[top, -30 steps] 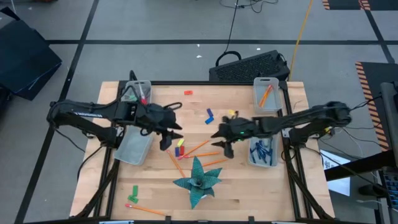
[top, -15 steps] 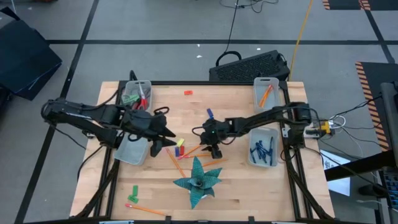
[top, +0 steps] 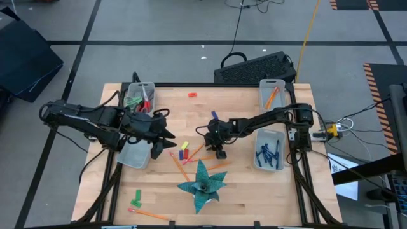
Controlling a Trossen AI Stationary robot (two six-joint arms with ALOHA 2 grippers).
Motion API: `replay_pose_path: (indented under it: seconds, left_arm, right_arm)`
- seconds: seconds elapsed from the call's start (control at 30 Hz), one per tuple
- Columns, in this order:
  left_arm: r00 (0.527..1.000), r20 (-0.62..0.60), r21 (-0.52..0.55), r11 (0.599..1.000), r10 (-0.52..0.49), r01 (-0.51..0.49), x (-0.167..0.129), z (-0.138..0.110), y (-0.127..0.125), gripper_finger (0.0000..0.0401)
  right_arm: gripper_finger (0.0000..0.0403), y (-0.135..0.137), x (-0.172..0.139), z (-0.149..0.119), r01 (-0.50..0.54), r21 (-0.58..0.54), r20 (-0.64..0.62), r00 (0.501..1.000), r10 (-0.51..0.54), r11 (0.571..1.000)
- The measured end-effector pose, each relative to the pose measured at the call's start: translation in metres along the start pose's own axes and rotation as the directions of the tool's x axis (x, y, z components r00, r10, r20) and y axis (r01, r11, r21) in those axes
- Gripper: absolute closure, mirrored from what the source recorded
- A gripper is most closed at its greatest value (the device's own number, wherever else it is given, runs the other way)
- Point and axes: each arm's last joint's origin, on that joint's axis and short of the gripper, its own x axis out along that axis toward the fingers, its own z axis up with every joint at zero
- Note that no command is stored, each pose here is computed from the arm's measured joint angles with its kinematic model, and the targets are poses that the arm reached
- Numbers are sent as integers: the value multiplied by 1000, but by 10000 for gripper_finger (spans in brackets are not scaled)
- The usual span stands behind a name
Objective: Sort crayons/erasers/pens/pencils in bins
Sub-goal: Put the orange pencil into the top right gray bin
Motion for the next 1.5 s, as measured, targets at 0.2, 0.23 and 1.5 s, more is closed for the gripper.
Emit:
replay_pose_path:
  seconds: [0.2,0.23,1.5]
  left_arm:
    - [1000,0,-11,1000,0,0,0,0,0,215]
    - [1000,0,-11,1000,0,0,0,0,0,215]
    - [901,340,-81,962,271,-259,-4,32,21,215]
  right_arm:
    - [313,-2,-11,18,32,-11,130,991,-30,999]
    - [311,-5,-11,16,32,-3,125,992,-31,999]
    - [402,27,-89,26,72,-218,-45,996,-83,973]
